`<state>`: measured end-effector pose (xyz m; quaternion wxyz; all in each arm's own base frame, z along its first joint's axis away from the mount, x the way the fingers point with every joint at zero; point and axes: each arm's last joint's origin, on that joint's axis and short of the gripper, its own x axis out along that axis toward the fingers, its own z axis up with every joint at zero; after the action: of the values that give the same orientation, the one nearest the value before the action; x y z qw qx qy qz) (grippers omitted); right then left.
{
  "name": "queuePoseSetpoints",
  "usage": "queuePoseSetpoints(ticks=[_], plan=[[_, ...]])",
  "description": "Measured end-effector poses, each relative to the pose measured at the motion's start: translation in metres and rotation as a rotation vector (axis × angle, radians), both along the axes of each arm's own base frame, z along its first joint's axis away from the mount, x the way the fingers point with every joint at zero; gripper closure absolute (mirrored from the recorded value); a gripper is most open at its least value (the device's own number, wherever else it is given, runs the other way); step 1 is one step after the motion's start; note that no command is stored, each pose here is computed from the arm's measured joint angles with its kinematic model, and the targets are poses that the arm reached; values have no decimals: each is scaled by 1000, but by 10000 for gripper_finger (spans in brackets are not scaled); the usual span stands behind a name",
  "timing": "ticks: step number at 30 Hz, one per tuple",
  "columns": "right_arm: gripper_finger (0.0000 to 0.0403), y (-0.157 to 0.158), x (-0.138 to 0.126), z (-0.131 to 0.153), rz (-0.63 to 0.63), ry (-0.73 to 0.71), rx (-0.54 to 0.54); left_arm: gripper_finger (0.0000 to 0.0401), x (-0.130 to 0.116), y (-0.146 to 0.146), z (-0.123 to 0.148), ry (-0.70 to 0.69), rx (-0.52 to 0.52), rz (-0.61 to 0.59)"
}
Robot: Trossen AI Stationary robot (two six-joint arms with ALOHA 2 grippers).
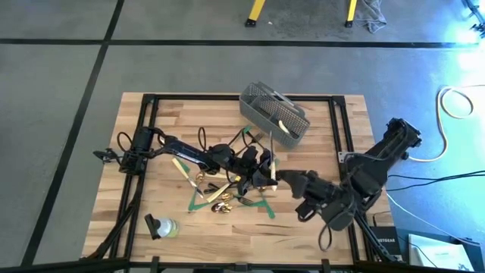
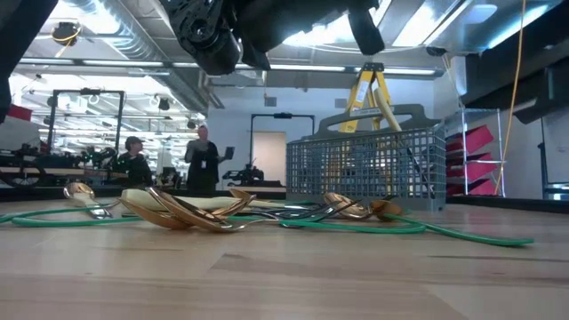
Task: Sort silverware
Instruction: Put the yellow knife into the gray organizer
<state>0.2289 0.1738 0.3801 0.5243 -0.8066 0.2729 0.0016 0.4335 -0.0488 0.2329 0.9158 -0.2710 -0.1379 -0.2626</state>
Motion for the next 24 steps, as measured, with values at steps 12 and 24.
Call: queuePoseSetpoints(ticks=[12,24], plan=[[292,-4,-8,-22,49,257,-194,342,-4,-7,8,92,-123,-172],[292,13,10,-38,94,343,-278,342,-5,1,14,113,-117,-173]])
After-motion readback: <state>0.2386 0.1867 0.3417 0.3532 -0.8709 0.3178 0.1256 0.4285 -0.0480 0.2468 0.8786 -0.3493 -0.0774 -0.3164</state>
